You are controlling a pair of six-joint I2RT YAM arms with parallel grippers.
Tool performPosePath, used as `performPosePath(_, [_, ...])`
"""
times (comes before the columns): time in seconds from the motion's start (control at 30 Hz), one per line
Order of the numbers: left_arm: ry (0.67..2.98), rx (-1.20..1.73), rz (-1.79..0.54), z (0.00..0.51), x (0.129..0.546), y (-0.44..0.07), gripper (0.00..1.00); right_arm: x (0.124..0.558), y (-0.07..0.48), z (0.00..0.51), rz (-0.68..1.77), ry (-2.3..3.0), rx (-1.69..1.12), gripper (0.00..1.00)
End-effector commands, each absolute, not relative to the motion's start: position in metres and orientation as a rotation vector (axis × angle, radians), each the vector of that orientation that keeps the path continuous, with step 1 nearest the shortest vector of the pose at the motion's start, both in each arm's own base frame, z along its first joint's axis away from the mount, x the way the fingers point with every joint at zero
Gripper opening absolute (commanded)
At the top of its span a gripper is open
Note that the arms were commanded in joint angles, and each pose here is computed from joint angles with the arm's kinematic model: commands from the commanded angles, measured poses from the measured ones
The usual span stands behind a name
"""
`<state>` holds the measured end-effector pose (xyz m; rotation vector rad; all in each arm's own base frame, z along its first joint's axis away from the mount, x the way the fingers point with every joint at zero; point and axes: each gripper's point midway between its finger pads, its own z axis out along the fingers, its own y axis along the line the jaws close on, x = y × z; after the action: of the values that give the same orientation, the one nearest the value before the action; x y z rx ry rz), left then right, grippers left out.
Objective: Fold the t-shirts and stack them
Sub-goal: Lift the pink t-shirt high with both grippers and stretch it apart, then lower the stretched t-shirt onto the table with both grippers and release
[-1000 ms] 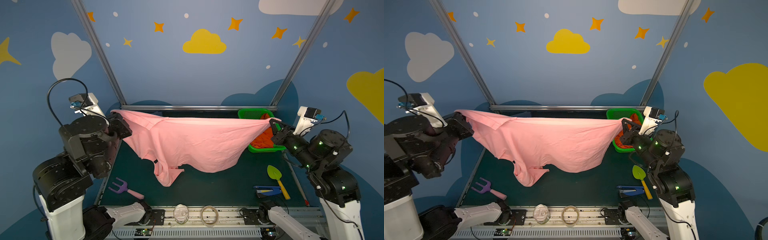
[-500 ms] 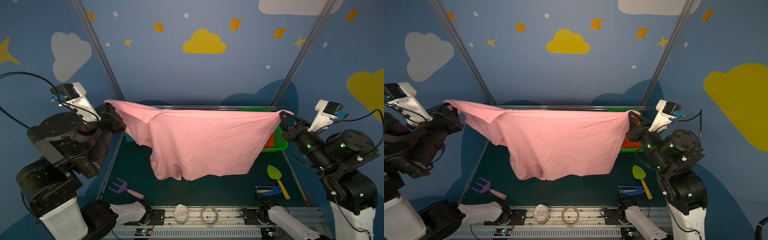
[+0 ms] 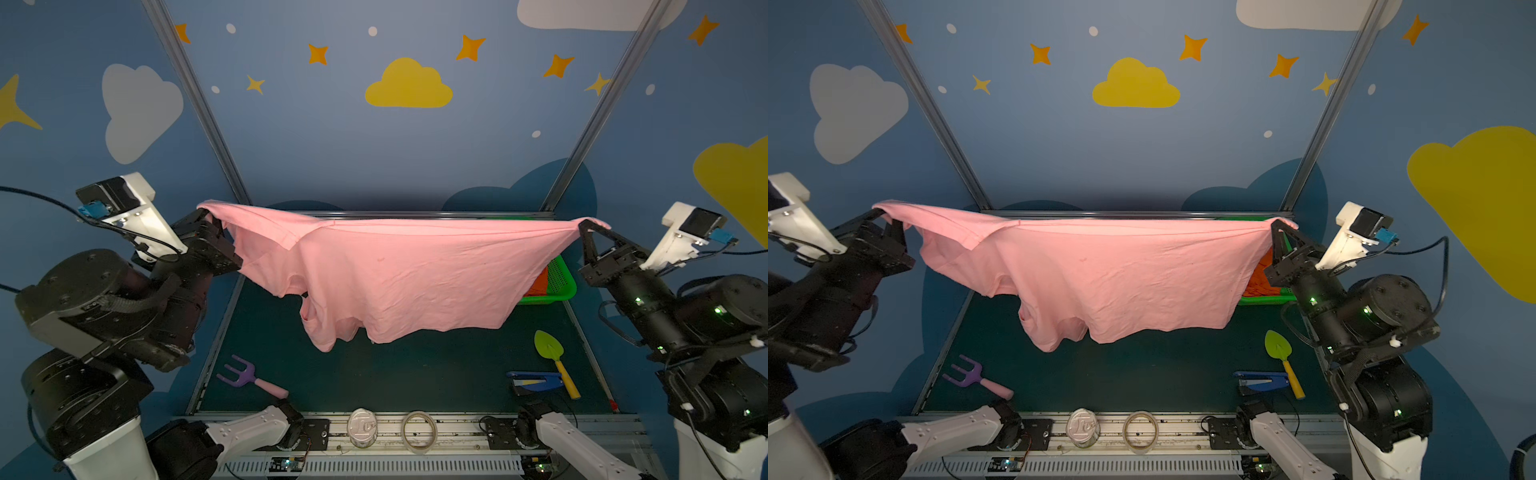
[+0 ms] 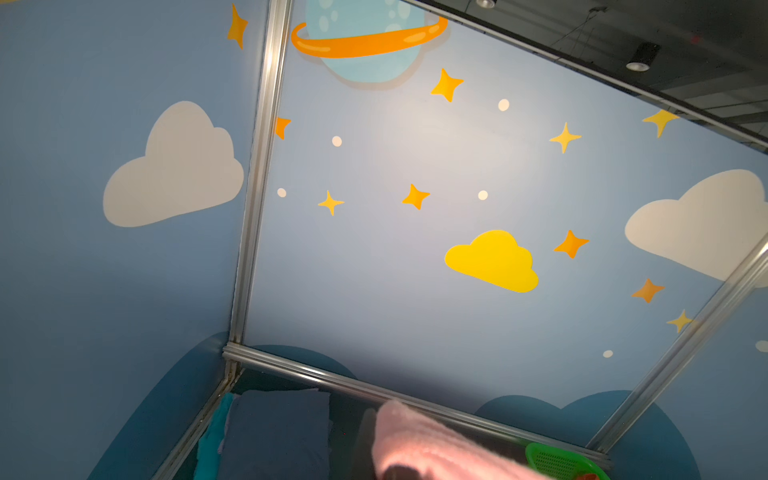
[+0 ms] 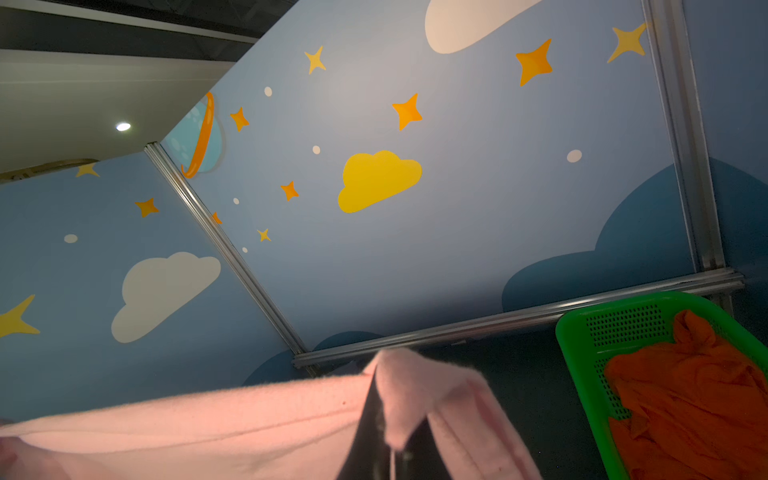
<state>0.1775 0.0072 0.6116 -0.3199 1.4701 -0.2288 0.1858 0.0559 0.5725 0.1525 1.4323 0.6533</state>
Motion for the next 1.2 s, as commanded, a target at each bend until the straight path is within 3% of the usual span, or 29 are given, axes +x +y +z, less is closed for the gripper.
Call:
performPosePath(0.0, [1.292, -0.407, -0.34, 0.641, 0.136, 0.041, 0.04, 0.153, 0.033, 0.606, 0.667, 1.265, 0.22, 0.0])
performPosePath(0.27, [1.238, -0.468, -0.348, 0.637, 0.107, 0.071, 0.04, 0.133, 0.035, 0.621, 0.796, 1.205, 0.233, 0.0])
performPosePath(0.5, [1.309, -0.479, -0.215, 0.621, 0.143, 0.055, 0.06, 0.163, 0.041, 0.597, 0.789, 1.285, 0.281, 0.0])
performPosePath(0.8, [1.489, -0.439, 0.105, 0.547, 0.264, -0.008, 0.05, 0.285, 0.065, 0.483, 0.605, 1.603, 0.358, 0.0])
performPosePath(1.07, [1.908, -0.512, 0.088, 0.358, 0.426, -0.037, 0.04, 0.39, 0.082, 0.331, 0.399, 1.886, 0.368, 0.0])
performPosePath(1.17, [2.049, -0.518, 0.097, 0.295, 0.468, -0.048, 0.04, 0.419, 0.088, 0.28, 0.326, 1.985, 0.343, 0.0])
